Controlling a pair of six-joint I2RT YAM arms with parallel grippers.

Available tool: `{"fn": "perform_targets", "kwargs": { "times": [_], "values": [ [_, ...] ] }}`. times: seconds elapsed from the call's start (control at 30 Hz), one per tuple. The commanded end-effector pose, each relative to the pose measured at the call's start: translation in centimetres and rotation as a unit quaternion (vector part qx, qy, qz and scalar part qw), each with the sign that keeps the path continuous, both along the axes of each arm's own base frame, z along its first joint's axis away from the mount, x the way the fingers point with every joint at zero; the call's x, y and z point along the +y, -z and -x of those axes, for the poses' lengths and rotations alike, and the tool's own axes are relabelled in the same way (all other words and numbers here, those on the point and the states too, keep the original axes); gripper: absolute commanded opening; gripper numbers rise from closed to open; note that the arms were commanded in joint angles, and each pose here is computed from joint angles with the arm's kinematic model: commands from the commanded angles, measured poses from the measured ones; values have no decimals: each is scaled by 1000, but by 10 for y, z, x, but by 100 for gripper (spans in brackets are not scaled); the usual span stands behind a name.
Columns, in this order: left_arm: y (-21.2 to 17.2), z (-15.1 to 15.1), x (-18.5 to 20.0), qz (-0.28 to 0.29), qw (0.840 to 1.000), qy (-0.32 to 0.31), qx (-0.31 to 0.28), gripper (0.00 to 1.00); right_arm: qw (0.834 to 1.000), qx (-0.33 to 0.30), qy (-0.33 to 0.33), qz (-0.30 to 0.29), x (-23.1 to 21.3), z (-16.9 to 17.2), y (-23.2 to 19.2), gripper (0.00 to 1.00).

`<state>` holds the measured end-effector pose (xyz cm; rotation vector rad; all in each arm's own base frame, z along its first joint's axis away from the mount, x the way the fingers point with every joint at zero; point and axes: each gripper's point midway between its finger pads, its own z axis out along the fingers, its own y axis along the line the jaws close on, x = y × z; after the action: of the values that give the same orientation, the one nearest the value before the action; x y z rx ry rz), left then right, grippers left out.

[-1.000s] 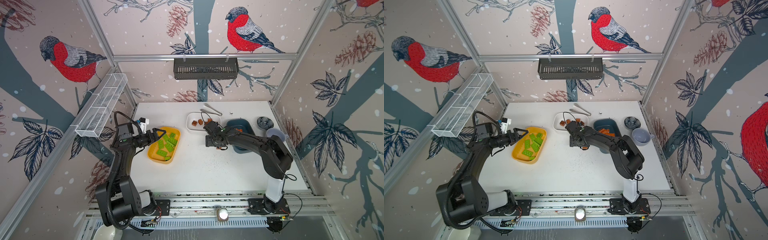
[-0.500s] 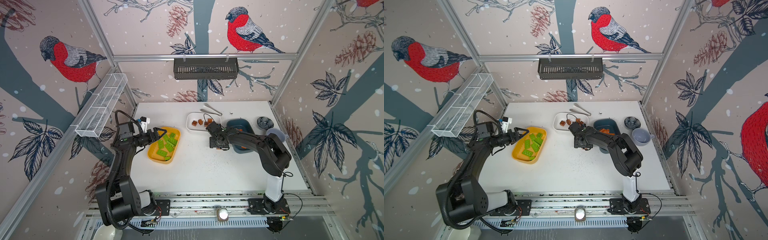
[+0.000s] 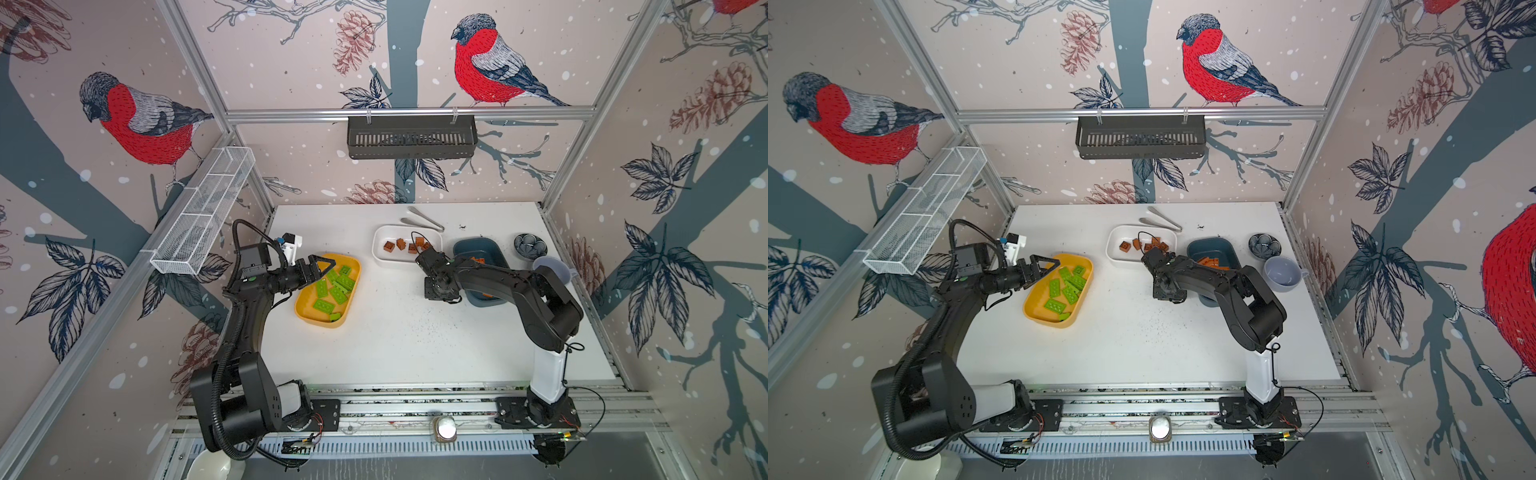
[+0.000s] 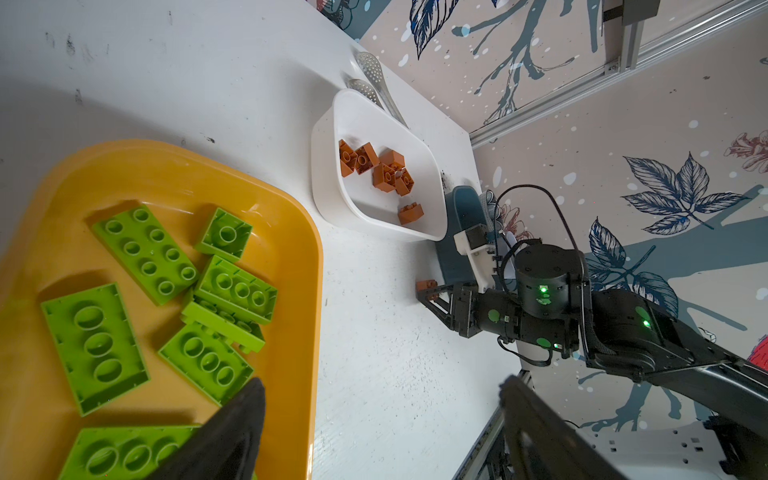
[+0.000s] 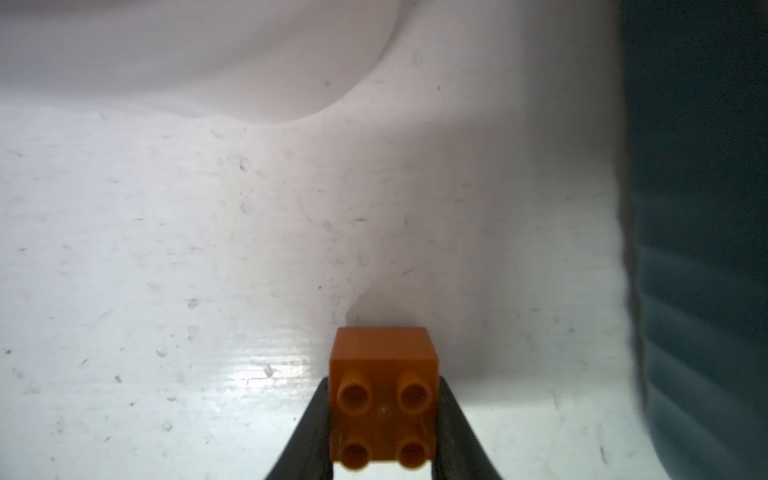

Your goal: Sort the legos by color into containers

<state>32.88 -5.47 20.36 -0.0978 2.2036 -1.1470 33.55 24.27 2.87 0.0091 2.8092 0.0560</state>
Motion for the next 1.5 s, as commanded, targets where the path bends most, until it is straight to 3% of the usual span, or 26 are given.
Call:
{"fn": "perform_targets", "kwargs": {
  "times": [0.0,0.23,0.47,0.53,0.63,0.77,1.07,1.17,1.37,1.47],
  "values": [
    [-9,-3,-2,0,1000,10,-19,88,999,-35,-14,-19,10,-17,-30,30],
    [-13,-7,-3,2,1000,10,-24,88,992,-106,-39,-60,39,-68,-94,28],
    [-16,-7,-6,1,1000,11,-25,88,991,-109,-34,-68,50,-114,-81,28],
    [-16,-7,-5,-1,1000,10,-24,88,992,-106,-31,-62,48,-122,-73,33],
    [-15,-6,-5,-3,1000,11,-23,88,992,-109,-28,-60,43,-131,-70,51],
    [-14,-9,-4,-4,1000,10,-21,88,990,-123,-18,-65,28,-141,-85,67],
    [-12,-17,0,-14,1000,7,-19,88,985,-149,-11,-87,-13,-120,-133,70],
    [-9,-21,5,-34,999,-1,-21,88,979,-174,-19,-108,-28,-105,-154,76],
    [-4,-37,37,-138,987,-70,-45,89,958,-261,-33,-114,-76,-81,-185,93],
    [-2,-44,63,-202,967,-135,-72,90,950,-301,-9,-87,-123,-71,-186,98]
  ]
}}
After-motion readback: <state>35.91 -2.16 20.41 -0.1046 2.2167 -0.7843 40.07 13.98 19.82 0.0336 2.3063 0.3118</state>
